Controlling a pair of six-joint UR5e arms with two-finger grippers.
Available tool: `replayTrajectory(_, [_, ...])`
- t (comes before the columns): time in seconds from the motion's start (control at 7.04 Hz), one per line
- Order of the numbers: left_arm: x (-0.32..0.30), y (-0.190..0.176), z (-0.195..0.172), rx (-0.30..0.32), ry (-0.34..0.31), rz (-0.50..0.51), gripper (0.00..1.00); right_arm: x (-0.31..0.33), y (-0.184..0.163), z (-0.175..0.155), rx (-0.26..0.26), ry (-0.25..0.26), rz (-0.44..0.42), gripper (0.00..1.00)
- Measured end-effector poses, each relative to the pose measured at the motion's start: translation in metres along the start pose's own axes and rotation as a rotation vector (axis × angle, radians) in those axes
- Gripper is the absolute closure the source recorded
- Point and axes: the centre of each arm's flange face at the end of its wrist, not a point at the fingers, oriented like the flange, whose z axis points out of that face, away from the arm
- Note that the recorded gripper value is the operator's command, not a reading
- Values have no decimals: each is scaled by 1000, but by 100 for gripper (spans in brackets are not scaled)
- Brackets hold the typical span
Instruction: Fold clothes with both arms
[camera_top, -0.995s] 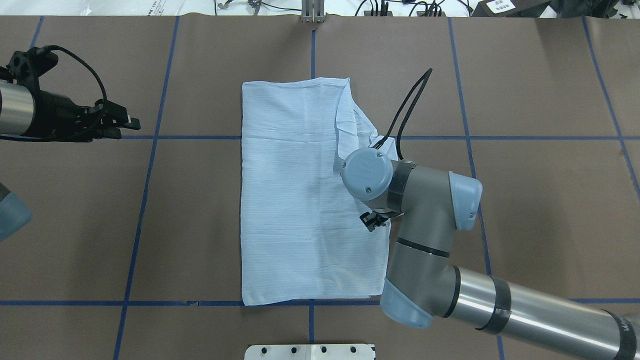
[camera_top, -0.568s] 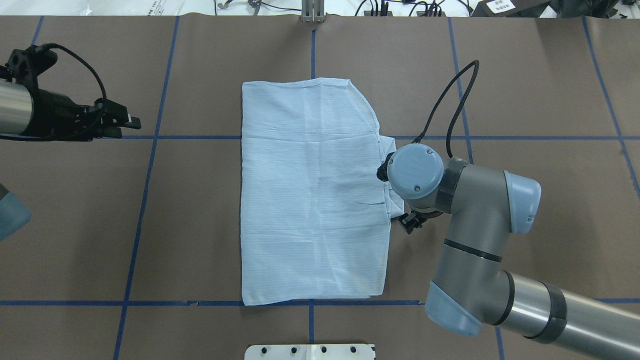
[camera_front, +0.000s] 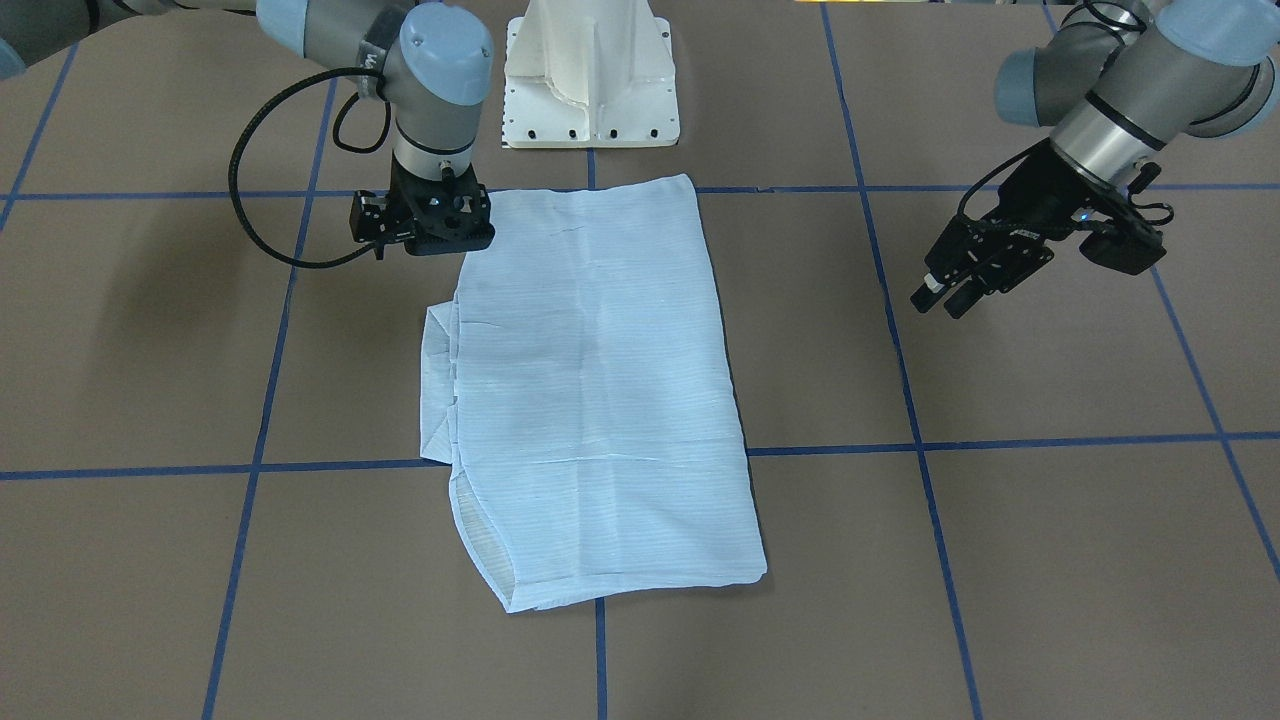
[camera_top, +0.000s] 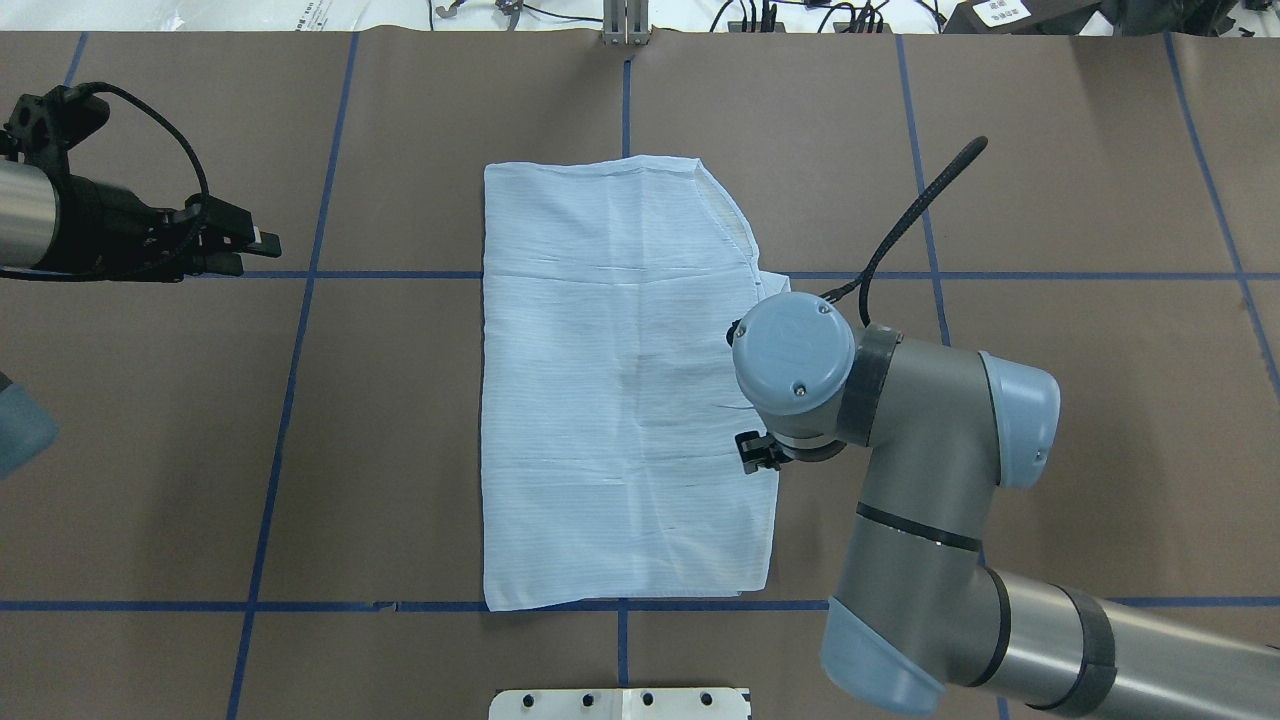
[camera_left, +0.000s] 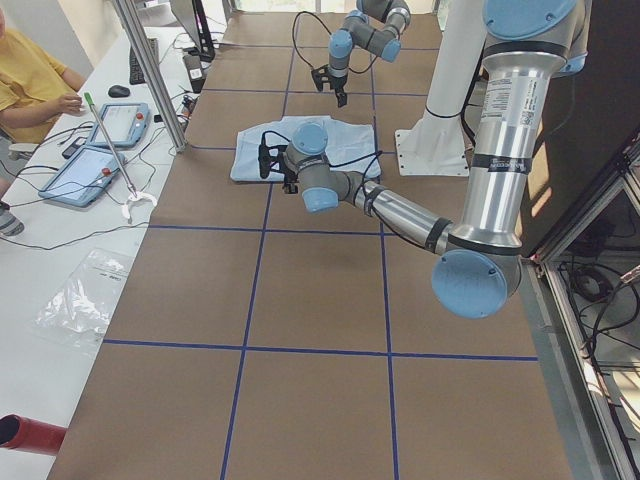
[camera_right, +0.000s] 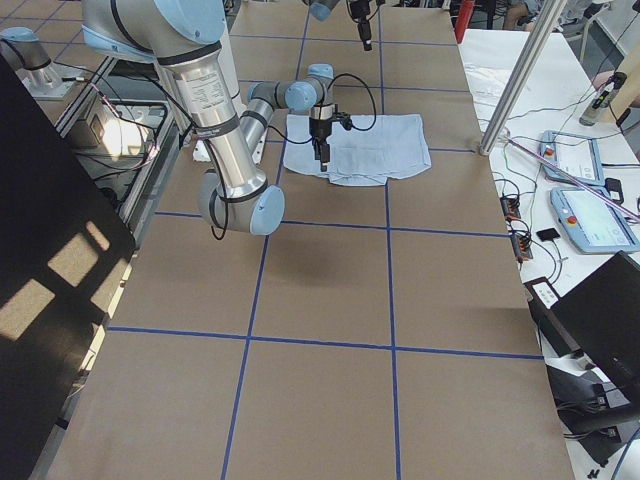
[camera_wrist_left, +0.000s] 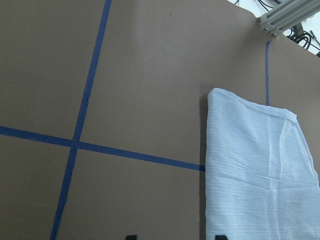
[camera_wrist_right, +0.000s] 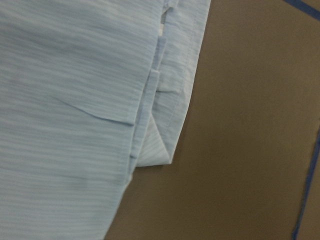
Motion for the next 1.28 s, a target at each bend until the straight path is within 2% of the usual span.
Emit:
replayTrajectory(0.14, [-1,0,0,0,-2,-1,40,-19,20,4,6,-88,203,1])
replayTrajectory(0.28, [-1,-1,1,0,-4,-2,40,-35,39,8,-8,-159,408,3])
replayTrajectory(0.43, [-2,-1,1,0,-4,-2,40,-48,54,10,-23,-202,619,9])
replayTrajectory(0.57, [-1,-1,1,1,-4,-2,40,-56,64,12,-19,-233,820,11])
replayTrajectory(0.71, [-1,-1,1,2,-4,-2,40,-60,74,17,-15,-255,984,12])
replayTrajectory(0.99, [0,-1,0,5,-2,-1,40,-60,89,32,-34,-269,1136,11])
replayTrajectory(1.28, [1,-2,-1,9,0,2,40,-57,101,43,-50,-272,1170,11])
